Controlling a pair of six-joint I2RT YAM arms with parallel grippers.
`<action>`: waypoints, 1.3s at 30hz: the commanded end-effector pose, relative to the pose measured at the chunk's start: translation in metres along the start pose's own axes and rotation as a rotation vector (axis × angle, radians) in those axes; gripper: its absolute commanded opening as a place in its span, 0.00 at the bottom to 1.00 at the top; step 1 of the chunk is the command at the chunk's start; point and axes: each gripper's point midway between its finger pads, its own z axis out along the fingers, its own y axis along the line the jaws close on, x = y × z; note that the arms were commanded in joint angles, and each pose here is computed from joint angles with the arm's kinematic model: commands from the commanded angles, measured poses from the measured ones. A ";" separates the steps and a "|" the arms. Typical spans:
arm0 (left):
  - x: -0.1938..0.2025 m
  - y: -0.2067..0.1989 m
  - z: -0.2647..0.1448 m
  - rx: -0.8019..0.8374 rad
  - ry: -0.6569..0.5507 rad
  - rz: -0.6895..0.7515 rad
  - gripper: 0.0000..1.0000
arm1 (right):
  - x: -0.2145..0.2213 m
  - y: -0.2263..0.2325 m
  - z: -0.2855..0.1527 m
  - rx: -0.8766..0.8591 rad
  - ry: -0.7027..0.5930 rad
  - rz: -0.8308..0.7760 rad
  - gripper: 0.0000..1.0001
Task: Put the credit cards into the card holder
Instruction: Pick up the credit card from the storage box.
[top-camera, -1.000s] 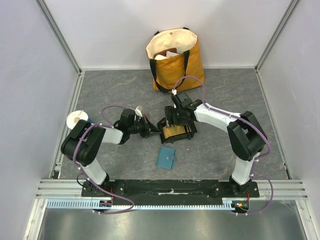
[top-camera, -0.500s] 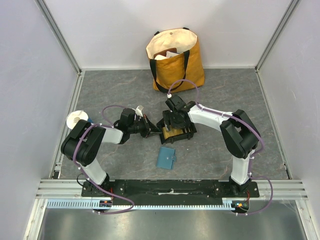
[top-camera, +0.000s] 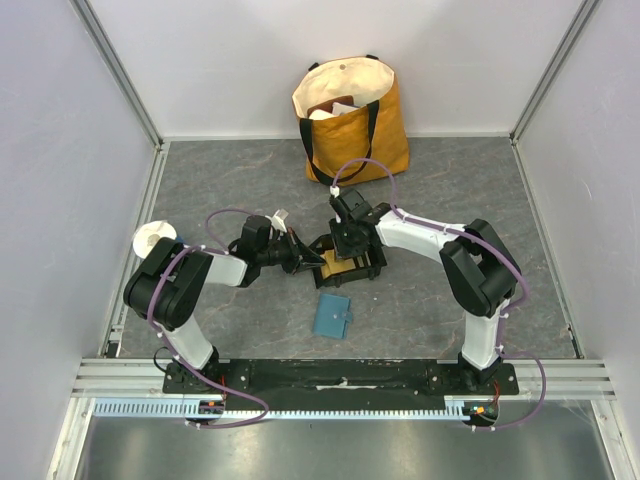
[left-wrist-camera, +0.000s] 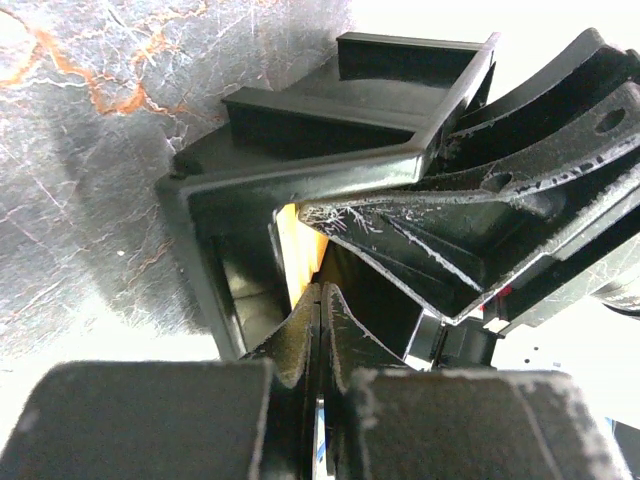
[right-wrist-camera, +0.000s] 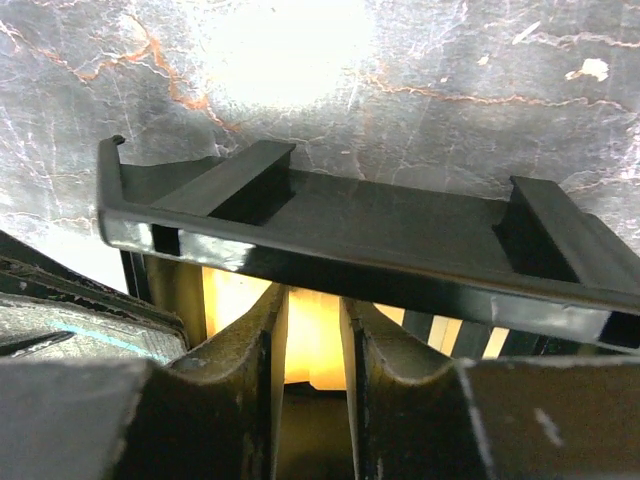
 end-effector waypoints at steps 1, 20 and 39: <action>-0.004 -0.014 0.003 0.045 0.006 0.016 0.02 | 0.029 -0.001 0.007 -0.025 0.094 -0.002 0.30; -0.036 -0.003 -0.033 -0.190 -0.145 0.176 0.42 | 0.007 -0.043 -0.014 0.148 0.020 0.038 0.84; 0.007 0.026 0.015 -0.120 0.025 0.025 0.25 | 0.057 0.018 0.007 -0.270 0.188 0.100 0.98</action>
